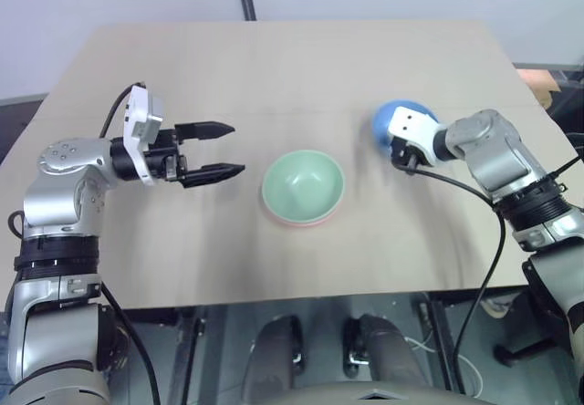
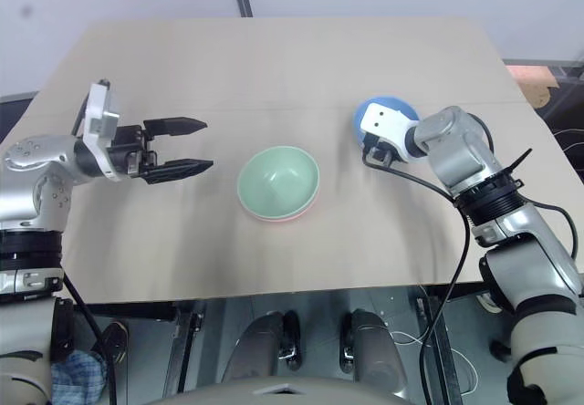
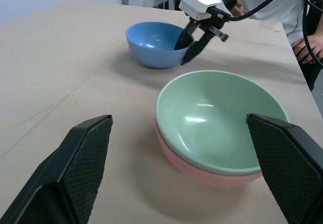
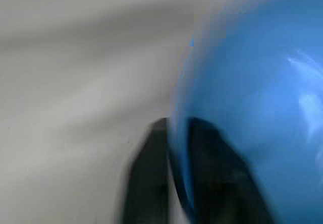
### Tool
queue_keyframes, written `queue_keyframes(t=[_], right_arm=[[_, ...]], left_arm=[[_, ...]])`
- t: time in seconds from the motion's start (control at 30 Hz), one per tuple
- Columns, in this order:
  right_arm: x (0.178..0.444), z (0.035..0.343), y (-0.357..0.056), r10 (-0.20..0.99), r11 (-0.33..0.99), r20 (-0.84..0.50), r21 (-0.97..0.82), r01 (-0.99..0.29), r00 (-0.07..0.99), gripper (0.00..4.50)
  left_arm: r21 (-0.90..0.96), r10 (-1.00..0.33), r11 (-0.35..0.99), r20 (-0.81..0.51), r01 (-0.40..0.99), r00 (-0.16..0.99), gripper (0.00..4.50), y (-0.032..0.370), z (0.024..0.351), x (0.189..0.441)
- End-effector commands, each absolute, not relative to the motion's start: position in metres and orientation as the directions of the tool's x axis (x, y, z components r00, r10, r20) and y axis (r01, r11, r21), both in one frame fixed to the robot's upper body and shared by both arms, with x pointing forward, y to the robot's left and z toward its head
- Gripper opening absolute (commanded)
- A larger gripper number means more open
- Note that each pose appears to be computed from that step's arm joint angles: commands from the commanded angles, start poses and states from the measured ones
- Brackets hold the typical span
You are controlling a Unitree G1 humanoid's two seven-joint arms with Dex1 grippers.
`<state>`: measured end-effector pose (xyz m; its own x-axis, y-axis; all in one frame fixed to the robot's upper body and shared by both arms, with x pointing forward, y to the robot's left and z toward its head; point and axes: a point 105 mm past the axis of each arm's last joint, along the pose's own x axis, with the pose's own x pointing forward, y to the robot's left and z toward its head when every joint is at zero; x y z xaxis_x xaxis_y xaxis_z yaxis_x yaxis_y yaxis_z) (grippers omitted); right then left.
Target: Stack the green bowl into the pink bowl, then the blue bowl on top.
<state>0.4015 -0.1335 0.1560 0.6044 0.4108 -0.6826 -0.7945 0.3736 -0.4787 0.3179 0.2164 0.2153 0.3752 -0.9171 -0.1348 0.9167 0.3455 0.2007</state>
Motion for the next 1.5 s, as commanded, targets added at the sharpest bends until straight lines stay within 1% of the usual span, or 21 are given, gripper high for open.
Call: queue_keyframes(t=[0.03, 0.1, 0.2, 0.37, 0.47, 0.53, 0.6, 0.67, 0.77, 0.87, 0.9, 0.93, 0.97, 1.03, 1.07, 1.1, 1.17, 1.2, 1.27, 1.4, 1.5], right_arm=[[0.402, 0.170, -0.129, 0.433, 0.342, -0.660, -0.510, -0.789, 0.614, 0.05], [0.394, 0.173, -0.124, 0.466, 0.289, -0.663, -0.511, -0.809, 0.586, 0.05], [0.385, 0.190, -0.113, 0.504, 0.215, -0.639, -0.559, -0.801, 0.581, 0.05], [0.352, 0.238, -0.080, 0.630, 0.103, -0.564, -0.621, -0.777, 0.534, 0.05], [0.331, 0.258, -0.062, 0.678, 0.030, -0.535, -0.665, -0.746, 0.504, 0.05], [0.317, 0.262, -0.050, 0.706, -0.015, -0.533, -0.670, -0.742, 0.467, 0.05], [0.298, 0.258, -0.037, 0.730, -0.087, -0.552, -0.661, -0.746, 0.404, 0.05], [0.286, 0.253, -0.031, 0.732, -0.136, -0.573, -0.653, -0.745, 0.368, 0.05], [0.275, 0.245, -0.028, 0.717, -0.198, -0.605, -0.652, -0.732, 0.346, 0.05], [0.271, 0.240, -0.025, 0.710, -0.219, -0.615, -0.656, -0.722, 0.343, 0.05], [0.271, 0.238, -0.024, 0.709, -0.219, -0.614, -0.659, -0.720, 0.347, 0.84], [0.272, 0.236, -0.023, 0.708, -0.217, -0.614, -0.660, -0.719, 0.349, 1.05], [0.273, 0.234, -0.023, 0.705, -0.212, -0.613, -0.663, -0.718, 0.357, 1.38], [0.277, 0.228, -0.023, 0.696, -0.202, -0.609, -0.675, -0.710, 0.381, 2.39], [0.279, 0.226, -0.022, 0.691, -0.196, -0.606, -0.681, -0.705, 0.394, 3.43], [0.280, 0.225, -0.022, 0.688, -0.194, -0.605, -0.686, -0.702, 0.401, 3.56], [0.279, 0.225, -0.022, 0.689, -0.189, -0.603, -0.685, -0.704, 0.401, 4.24], [0.279, 0.228, -0.021, 0.696, -0.175, -0.596, -0.683, -0.710, 0.402, 4.40], [0.279, 0.239, -0.021, 0.710, -0.143, -0.578, -0.679, -0.720, 0.404, 4.40], [0.285, 0.263, -0.031, 0.736, -0.034, -0.521, -0.666, -0.745, 0.432, 4.40], [0.291, 0.278, -0.045, 0.755, 0.099, -0.466, -0.614, -0.783, 0.461, 4.40]], left_arm=[[0.253, -0.917, 0.351, -0.104, 0.902, 0.386, 4.50, 0.219, 0.231, 0.314], [0.250, -0.920, 0.344, -0.103, 0.905, 0.378, 4.50, 0.218, 0.231, 0.312], [0.248, -0.921, 0.341, -0.106, 0.907, 0.375, 4.50, 0.218, 0.230, 0.312], [0.245, -0.918, 0.343, -0.114, 0.907, 0.379, 4.50, 0.220, 0.227, 0.312], [0.243, -0.915, 0.340, -0.136, 0.909, 0.379, 4.50, 0.221, 0.221, 0.313], [0.242, -0.916, 0.338, -0.137, 0.910, 0.376, 4.50, 0.221, 0.220, 0.314], [0.239, -0.919, 0.329, -0.142, 0.913, 0.368, 4.50, 0.220, 0.220, 0.315], [0.239, -0.920, 0.317, -0.157, 0.918, 0.359, 4.50, 0.219, 0.218, 0.315], [0.246, -0.912, 0.291, -0.221, 0.925, 0.346, 4.50, 0.222, 0.208, 0.316], [0.239, -0.910, 0.275, -0.248, 0.931, 0.333, 4.50, 0.223, 0.202, 0.316], [0.240, -0.909, 0.273, -0.251, 0.932, 0.331, 4.50, 0.222, 0.201, 0.317], [0.242, -0.909, 0.271, -0.253, 0.932, 0.330, 4.50, 0.222, 0.200, 0.318], [0.244, -0.909, 0.270, -0.255, 0.932, 0.330, 4.50, 0.222, 0.199, 0.318], [0.244, -0.911, 0.264, -0.253, 0.933, 0.324, 4.50, 0.220, 0.199, 0.318], [0.244, -0.912, 0.262, -0.253, 0.934, 0.322, 4.50, 0.219, 0.199, 0.319], [0.245, -0.913, 0.259, -0.252, 0.934, 0.320, 4.50, 0.219, 0.199, 0.319], [0.244, -0.915, 0.256, -0.250, 0.936, 0.315, 4.50, 0.218, 0.200, 0.319], [0.245, -0.916, 0.255, -0.250, 0.935, 0.315, 4.50, 0.218, 0.200, 0.319], [0.246, -0.916, 0.255, -0.250, 0.935, 0.316, 4.50, 0.218, 0.200, 0.319], [0.247, -0.916, 0.255, -0.247, 0.935, 0.316, 4.50, 0.217, 0.201, 0.320], [0.249, -0.915, 0.261, -0.245, 0.933, 0.321, 4.50, 0.218, 0.202, 0.320]])
